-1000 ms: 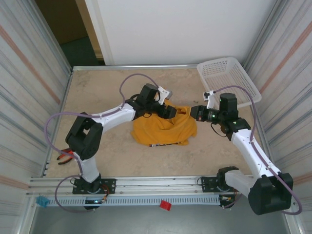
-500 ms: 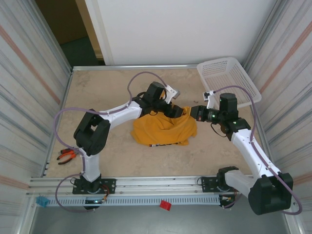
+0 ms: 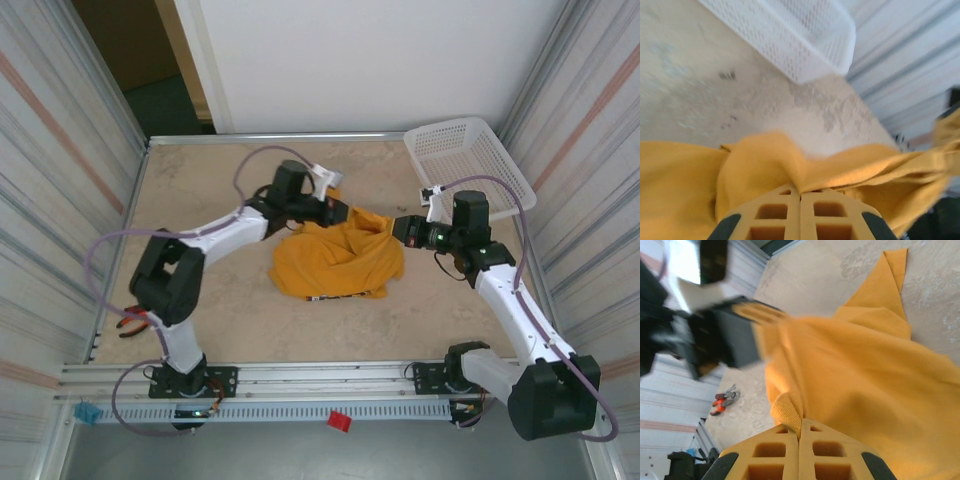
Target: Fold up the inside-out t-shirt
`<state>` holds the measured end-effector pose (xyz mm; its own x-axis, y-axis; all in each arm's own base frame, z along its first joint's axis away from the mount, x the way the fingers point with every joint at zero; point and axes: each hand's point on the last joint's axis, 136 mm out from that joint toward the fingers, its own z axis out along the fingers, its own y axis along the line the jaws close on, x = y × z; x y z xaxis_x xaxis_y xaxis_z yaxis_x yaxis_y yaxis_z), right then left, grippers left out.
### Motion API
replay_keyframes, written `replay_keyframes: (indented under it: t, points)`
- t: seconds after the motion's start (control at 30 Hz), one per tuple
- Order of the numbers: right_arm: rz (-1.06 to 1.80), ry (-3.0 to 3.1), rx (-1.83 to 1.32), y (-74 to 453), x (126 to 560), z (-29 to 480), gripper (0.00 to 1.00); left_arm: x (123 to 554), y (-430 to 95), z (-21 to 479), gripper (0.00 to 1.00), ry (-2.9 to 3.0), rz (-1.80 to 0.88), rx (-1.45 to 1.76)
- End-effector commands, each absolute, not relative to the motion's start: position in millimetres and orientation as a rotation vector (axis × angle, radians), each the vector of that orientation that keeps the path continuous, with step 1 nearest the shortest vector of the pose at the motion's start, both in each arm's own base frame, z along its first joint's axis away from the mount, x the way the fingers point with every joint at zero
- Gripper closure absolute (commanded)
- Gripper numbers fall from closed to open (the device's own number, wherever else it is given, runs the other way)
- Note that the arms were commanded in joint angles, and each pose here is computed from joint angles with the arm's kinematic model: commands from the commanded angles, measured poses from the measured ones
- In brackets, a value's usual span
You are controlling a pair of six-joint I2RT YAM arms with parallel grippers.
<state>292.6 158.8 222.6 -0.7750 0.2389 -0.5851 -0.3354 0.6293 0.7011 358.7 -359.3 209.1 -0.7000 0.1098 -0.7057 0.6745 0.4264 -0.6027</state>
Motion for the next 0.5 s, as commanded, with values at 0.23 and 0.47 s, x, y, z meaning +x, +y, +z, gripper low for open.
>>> replay_keyframes:
  t: [0.23, 0.47]
  points:
    - [1.111, 2.213, -0.046, 172, 327, 226, 0.56, 310, -336, 342, 1.0, 1.838, -1.568, 0.557]
    - [1.008, 2.126, -0.14, 175, 291, 282, 0.38, 307, -323, 357, 1.0, 1.866, -1.549, 0.437]
